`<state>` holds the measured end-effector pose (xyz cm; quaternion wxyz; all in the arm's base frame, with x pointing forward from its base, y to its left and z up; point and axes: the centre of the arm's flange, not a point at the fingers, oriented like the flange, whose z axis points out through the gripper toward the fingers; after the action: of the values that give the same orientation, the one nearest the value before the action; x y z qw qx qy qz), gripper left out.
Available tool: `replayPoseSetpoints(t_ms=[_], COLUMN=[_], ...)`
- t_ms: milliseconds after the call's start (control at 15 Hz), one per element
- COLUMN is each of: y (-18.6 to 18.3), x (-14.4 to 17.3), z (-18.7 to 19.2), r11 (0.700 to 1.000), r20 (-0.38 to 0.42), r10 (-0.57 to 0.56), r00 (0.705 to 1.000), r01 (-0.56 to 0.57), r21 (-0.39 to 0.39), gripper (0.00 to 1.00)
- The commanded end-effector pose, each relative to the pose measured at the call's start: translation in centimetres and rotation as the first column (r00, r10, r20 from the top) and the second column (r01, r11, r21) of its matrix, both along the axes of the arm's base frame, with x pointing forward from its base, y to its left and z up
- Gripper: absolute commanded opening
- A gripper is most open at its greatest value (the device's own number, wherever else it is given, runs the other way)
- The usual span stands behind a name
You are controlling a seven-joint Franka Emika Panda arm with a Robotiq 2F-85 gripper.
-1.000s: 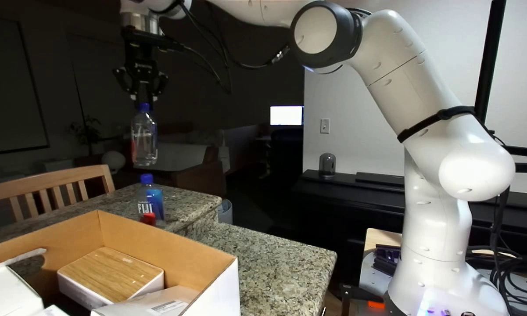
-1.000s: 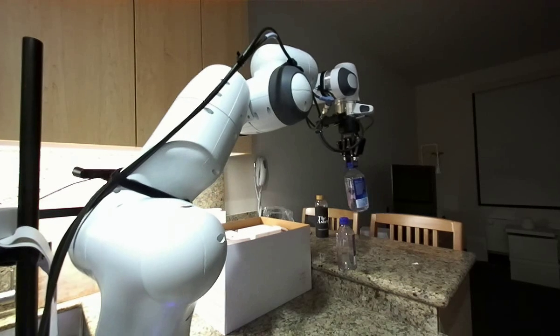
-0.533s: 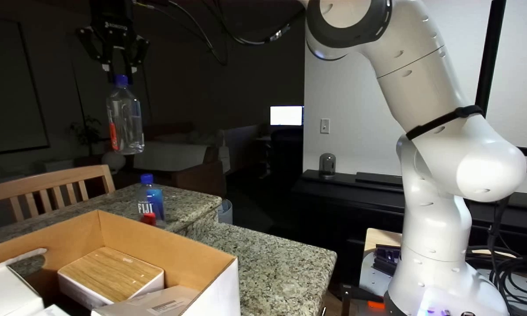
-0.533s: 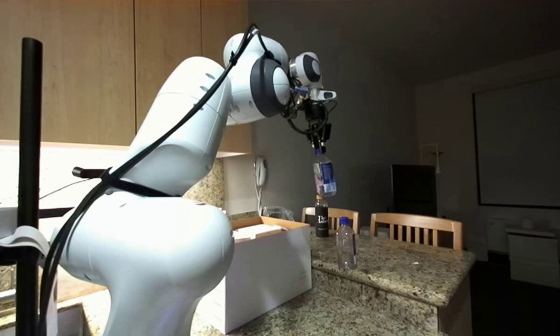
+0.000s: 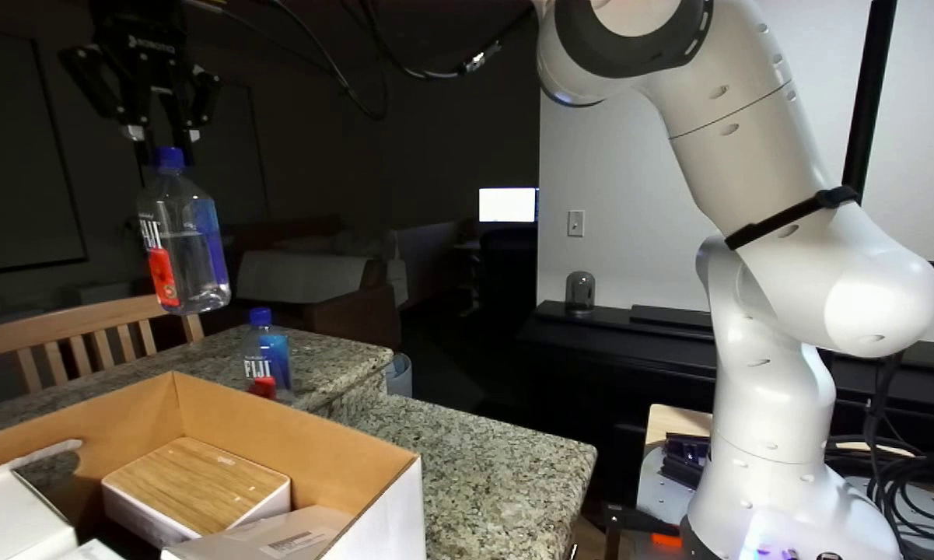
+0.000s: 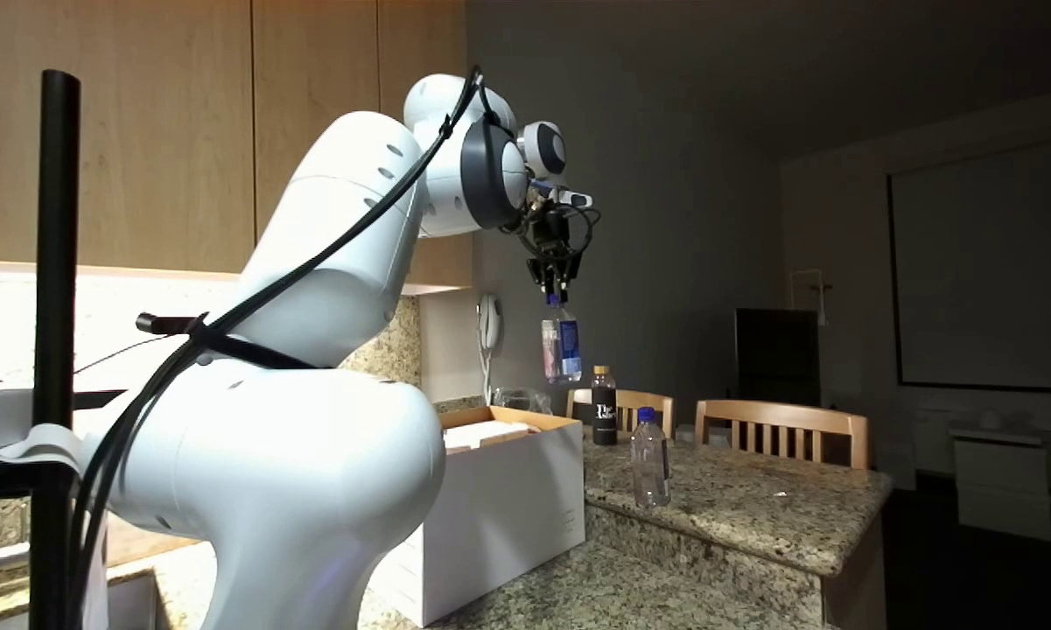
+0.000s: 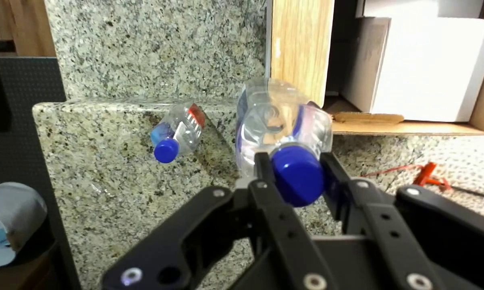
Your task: Pick the bottles from the counter and put them in the box
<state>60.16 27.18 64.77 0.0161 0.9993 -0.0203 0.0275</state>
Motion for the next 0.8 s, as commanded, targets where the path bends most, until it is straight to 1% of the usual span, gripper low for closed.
replayPoseSetpoints(t_ms=[0, 200, 400, 600, 733], y=[-0.4, 0.3, 0.6, 1.4, 1.7], x=[-1.3, -1.2, -1.2, -0.7, -0.4], z=[-1.0, -2.8, -4.7, -6.8, -8.2], r11=[0.99, 0.968, 0.931, 0.898, 0.886], r20=[-0.019, -0.057, -0.077, -0.108, -0.143], r10=[0.14, 0.243, 0.349, 0.422, 0.45], r00=[0.99, 0.968, 0.934, 0.9, 0.882], r01=[-0.139, -0.239, -0.336, -0.398, -0.421], r21=[0.036, 0.074, 0.144, 0.189, 0.195], gripper=[0.15, 0.15, 0.15, 0.15, 0.15])
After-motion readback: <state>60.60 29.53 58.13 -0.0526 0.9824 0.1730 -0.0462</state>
